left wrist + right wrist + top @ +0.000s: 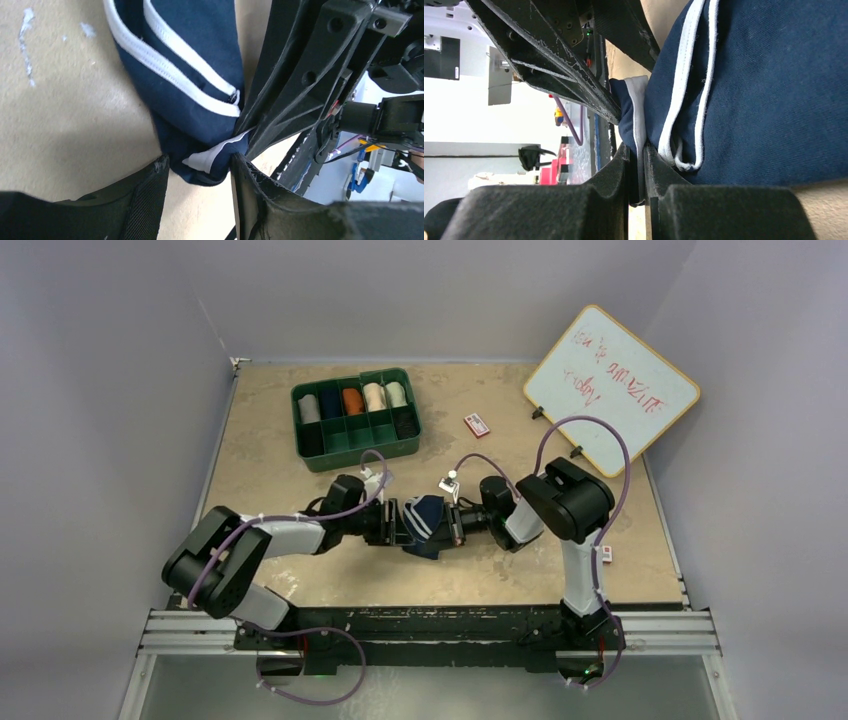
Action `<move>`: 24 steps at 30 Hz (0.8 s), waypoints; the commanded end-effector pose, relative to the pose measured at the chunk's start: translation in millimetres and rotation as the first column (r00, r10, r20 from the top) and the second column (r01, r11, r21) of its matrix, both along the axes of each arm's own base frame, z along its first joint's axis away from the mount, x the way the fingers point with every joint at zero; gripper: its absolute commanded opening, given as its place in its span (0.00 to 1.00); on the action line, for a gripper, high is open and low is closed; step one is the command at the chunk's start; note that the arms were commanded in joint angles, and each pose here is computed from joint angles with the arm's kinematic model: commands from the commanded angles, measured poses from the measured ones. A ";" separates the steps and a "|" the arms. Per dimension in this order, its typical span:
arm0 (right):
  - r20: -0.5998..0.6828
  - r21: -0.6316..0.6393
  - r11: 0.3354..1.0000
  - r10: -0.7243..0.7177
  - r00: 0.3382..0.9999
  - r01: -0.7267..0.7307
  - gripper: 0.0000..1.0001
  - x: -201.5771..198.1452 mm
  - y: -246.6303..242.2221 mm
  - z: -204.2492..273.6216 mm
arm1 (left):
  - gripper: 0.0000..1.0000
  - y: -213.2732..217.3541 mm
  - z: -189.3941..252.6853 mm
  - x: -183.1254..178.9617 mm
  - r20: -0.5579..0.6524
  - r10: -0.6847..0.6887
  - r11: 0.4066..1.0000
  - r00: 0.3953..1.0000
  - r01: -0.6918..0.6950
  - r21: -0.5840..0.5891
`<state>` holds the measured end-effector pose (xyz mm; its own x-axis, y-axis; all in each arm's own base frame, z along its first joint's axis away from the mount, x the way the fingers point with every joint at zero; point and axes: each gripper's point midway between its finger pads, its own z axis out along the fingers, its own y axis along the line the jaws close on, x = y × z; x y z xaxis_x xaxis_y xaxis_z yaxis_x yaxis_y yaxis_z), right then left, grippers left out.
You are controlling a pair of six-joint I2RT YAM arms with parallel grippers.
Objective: Roll the underwear
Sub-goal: Roll the underwear to the center of the board.
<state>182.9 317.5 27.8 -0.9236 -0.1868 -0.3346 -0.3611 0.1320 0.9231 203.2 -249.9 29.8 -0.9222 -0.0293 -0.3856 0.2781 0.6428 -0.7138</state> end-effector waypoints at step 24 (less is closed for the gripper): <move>0.396 -0.212 0.948 -0.138 0.908 0.237 0.61 36.1 -36.7 17.6 | 0.00 -12.3 1.7 16.7 -0.001 -0.030 0.996 1.000 0.030 0.081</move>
<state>199.1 302.1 49.5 -0.8735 -0.1331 -0.4682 -0.4862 0.2840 0.8264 214.3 -263.5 22.7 -0.9396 -0.0119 -0.3419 0.2473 0.6669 -0.7029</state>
